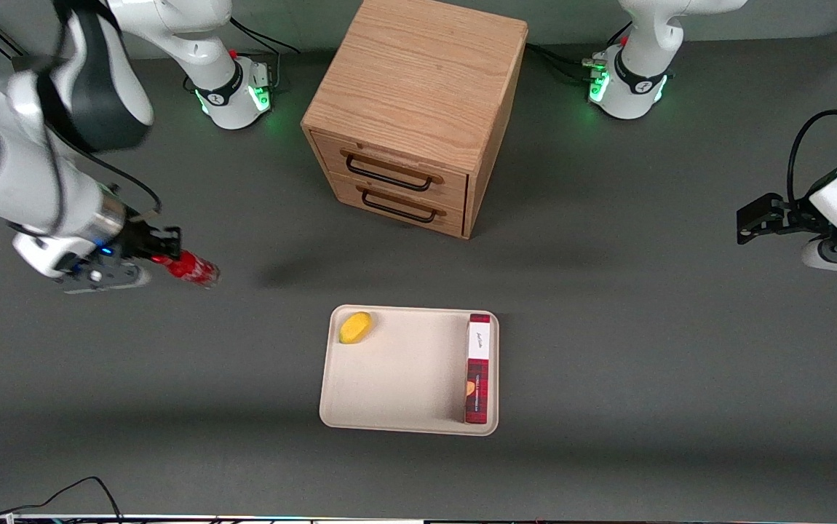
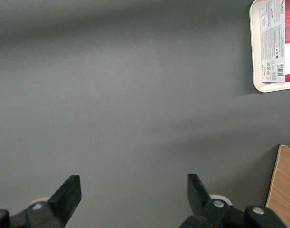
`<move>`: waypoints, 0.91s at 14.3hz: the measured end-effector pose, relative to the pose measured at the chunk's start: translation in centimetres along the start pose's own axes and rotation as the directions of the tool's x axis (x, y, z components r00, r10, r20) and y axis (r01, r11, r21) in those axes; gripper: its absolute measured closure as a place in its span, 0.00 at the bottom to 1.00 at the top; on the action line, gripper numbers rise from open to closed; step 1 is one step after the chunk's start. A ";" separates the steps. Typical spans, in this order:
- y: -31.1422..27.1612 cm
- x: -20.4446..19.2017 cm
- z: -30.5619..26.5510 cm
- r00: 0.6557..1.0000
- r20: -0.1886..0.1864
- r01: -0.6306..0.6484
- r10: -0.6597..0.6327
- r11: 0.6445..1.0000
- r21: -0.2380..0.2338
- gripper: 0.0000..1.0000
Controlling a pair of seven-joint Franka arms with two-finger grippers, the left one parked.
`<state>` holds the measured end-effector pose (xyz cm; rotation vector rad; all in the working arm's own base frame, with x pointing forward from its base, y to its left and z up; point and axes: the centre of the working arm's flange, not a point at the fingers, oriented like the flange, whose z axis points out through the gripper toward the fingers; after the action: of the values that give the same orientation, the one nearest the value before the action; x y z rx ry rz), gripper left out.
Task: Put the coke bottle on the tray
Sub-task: 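Close the right gripper on the bottle cap and lift it, then carry the held bottle over the white tray beside the mango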
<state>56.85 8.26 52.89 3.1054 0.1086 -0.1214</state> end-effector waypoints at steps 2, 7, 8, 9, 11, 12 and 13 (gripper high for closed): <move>0.5 -1.2 -6.0 1.000 0.000 -0.008 0.008 1.000 -0.001 0.69; 0.7 -2.5 -11.9 0.999 -0.031 -0.012 0.012 1.000 0.002 0.69; 0.6 -2.3 -11.8 1.000 -0.029 -0.009 0.009 1.000 0.003 0.69; 0.4 -1.8 -11.3 1.000 -0.022 -0.005 0.005 1.000 0.004 0.69; -1.0 -0.2 -9.8 1.000 -0.011 0.014 -0.014 1.000 0.010 0.69; -2.5 1.0 -8.9 1.000 -0.018 0.022 -0.021 1.000 0.016 0.69; -4.6 2.3 -7.8 0.999 -0.028 0.041 -0.040 0.999 0.022 0.69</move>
<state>59.41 13.28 60.34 3.1285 0.1723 -0.0817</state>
